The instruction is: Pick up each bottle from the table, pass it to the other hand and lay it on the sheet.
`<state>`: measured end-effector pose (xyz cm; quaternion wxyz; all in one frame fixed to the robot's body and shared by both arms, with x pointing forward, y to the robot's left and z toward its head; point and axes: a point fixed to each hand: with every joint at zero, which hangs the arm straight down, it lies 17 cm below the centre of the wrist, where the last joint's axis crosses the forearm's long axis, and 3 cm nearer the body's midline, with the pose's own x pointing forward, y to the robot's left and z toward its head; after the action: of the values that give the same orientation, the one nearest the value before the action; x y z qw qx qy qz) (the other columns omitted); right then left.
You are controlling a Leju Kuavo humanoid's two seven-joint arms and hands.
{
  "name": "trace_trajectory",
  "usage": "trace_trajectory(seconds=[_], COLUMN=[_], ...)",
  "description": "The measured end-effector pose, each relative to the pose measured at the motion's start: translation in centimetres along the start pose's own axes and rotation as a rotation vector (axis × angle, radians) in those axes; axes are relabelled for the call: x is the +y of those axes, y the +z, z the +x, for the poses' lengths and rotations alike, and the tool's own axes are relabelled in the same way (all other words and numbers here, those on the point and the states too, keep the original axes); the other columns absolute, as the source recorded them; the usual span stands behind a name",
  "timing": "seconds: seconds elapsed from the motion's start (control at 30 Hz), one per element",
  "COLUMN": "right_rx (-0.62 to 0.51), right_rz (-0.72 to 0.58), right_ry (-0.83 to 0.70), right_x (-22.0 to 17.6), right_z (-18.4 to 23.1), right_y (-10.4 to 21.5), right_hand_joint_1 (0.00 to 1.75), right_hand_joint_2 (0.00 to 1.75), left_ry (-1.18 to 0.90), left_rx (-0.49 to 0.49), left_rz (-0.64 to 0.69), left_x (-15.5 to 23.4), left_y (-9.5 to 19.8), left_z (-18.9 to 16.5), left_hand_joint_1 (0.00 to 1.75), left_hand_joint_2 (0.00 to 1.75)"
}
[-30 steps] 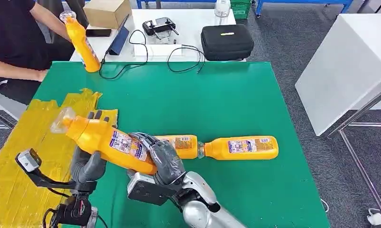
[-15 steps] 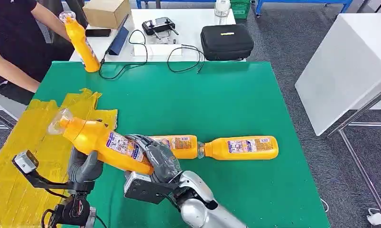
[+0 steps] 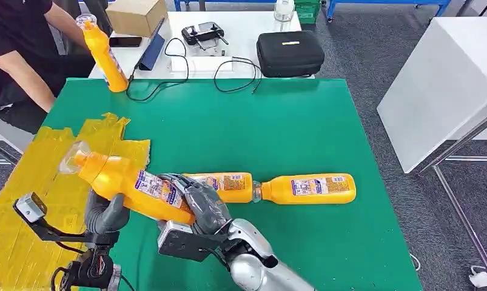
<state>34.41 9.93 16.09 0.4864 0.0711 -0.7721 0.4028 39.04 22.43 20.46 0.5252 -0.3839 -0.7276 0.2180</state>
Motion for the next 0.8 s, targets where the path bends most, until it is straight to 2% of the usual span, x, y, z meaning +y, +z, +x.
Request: trace_trajectory(seconds=[0.03, 0.07, 0.1, 0.13, 0.3, 0.5, 0.73, 0.8], right_rx=[0.000, 0.001, 0.002, 0.003, 0.019, 0.040, 0.060, 0.063], right_rz=[0.000, 0.000, 0.001, 0.006, 0.025, -0.005, -0.101, -0.123], right_ry=[0.000, 0.000, 0.001, 0.002, 0.006, -0.002, -0.020, -0.021], right_x=[0.0, 0.0, 0.0, 0.2, 0.8, 0.4, -2.4, -3.2], right_z=[0.0, 0.0, -0.1, -0.1, -0.9, -1.9, -2.5, -2.6], right_y=[0.0, 0.0, 0.0, 0.1, 0.7, 2.1, 3.5, 3.9], right_hand_joint_1=[1.34, 0.00, 0.00, 0.00, 0.00, 0.00, 0.00, 0.00], right_hand_joint_2=[1.75, 1.75, 1.75, 0.00, 0.00, 0.00, 0.00, 0.00], left_ry=[0.000, 0.000, 0.001, 0.001, -0.030, -0.243, -0.709, -0.758], left_rx=[0.000, 0.001, 0.001, -0.001, -0.018, -0.105, -0.244, -0.269], left_rz=[0.001, 0.001, 0.001, -0.001, -0.002, 0.080, 0.193, 0.207], left_x=[0.0, 0.1, 0.1, 0.0, 0.1, 2.8, 5.9, 6.3], left_y=[0.0, 0.0, 0.1, 0.0, -0.2, -0.9, -1.8, -2.0], left_z=[0.0, -0.1, -0.1, 0.0, 0.4, 3.1, 8.0, 9.2], left_hand_joint_1=[1.75, 1.75, 1.75, 1.75, 1.75, 1.75, 1.75, 1.75], left_hand_joint_2=[1.75, 1.75, 1.75, 1.75, 1.75, 1.75, 1.75, 1.75])
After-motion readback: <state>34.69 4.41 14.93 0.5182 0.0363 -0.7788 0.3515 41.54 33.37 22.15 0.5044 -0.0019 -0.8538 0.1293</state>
